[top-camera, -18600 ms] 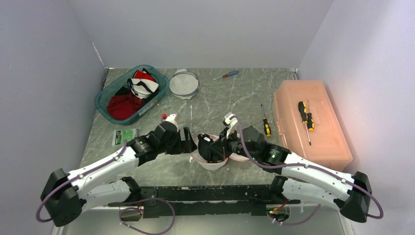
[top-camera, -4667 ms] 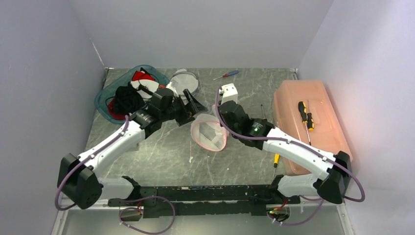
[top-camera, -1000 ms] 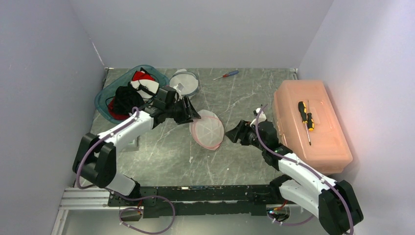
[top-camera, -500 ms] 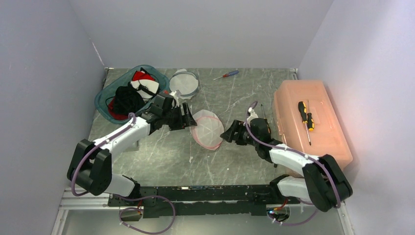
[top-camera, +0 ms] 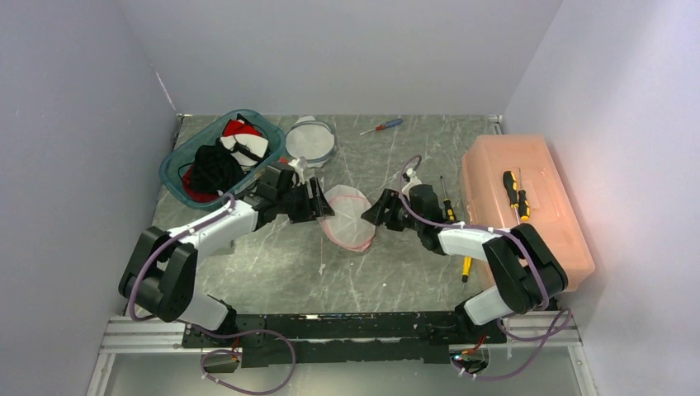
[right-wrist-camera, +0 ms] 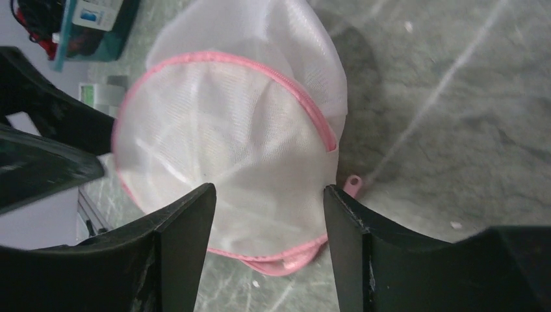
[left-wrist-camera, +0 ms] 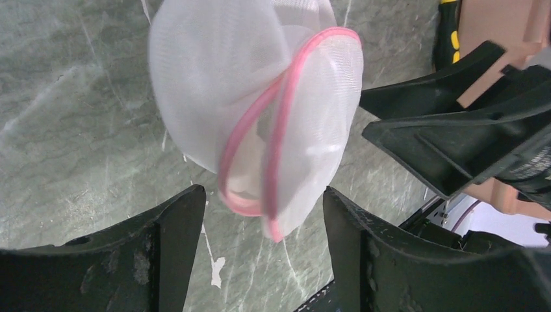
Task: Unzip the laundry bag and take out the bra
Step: Close the laundry bag at the center of the board.
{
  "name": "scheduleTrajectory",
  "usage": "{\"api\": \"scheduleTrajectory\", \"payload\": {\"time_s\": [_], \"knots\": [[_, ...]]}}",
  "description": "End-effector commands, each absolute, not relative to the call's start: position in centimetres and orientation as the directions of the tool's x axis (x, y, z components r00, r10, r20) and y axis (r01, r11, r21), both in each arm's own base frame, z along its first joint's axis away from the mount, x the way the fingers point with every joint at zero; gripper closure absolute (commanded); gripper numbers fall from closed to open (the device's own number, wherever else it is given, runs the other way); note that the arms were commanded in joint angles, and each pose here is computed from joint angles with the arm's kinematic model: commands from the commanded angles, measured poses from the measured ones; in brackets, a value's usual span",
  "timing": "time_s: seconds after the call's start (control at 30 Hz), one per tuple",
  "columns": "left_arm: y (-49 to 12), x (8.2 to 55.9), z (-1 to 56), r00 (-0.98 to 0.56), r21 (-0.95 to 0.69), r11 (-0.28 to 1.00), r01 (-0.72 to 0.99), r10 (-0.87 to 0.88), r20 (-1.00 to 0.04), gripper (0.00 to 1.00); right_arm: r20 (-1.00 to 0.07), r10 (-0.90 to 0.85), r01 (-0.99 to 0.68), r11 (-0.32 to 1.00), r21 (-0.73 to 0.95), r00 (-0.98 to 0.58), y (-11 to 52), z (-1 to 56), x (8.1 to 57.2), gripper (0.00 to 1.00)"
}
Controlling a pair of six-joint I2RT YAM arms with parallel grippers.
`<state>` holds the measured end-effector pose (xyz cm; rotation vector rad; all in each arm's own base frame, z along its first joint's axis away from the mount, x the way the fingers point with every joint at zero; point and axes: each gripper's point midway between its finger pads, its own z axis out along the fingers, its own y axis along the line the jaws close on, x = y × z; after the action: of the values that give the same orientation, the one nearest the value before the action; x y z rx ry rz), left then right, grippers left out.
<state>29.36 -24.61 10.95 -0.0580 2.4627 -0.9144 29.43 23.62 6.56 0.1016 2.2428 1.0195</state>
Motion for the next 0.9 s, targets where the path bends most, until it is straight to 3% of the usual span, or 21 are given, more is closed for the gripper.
{"api": "scheduleTrajectory", "payload": {"time_s": [0.0,0.3,0.43,0.63,0.73,0.87], "knots": [[-25.3,30.3,10.7,-0.865,-0.634,0.76,0.14,-0.218,-0.451,0.3,-0.61,0.317,-0.263,0.691,0.673,-0.726,25.8,9.7,31.8,0.36],[-24.5,30.5,9.5,-0.859,-0.618,0.782,0.077,-0.263,-0.439,0.37,-0.645,0.205,-0.23,0.82,0.524,-0.736,27.4,8.3,32.9,0.43],[-22.5,30.5,9.8,-0.837,-0.551,0.834,0.017,-0.29,-0.464,0.41,-0.684,0.197,-0.236,0.842,0.485,-0.702,27.1,9.8,33.1,0.4],[-19.5,30.2,13.9,-0.77,-0.48,0.877,-0.021,-0.32,-0.552,0.37,-0.755,0.209,-0.272,0.846,0.458,-0.622,26.0,14.7,32.8,0.34],[-21.1,29.7,17.4,-0.747,-0.571,0.817,0.082,-0.329,-0.578,0.38,-0.782,0.231,-0.321,0.817,0.479,-0.579,25.6,16.7,31.8,0.34],[-26.5,28.6,20.9,-0.772,-0.722,0.63,0.284,-0.296,-0.562,0.54,-0.801,0.295,-0.442,0.71,0.549,-0.521,26.6,19.0,30.1,0.45]]}}
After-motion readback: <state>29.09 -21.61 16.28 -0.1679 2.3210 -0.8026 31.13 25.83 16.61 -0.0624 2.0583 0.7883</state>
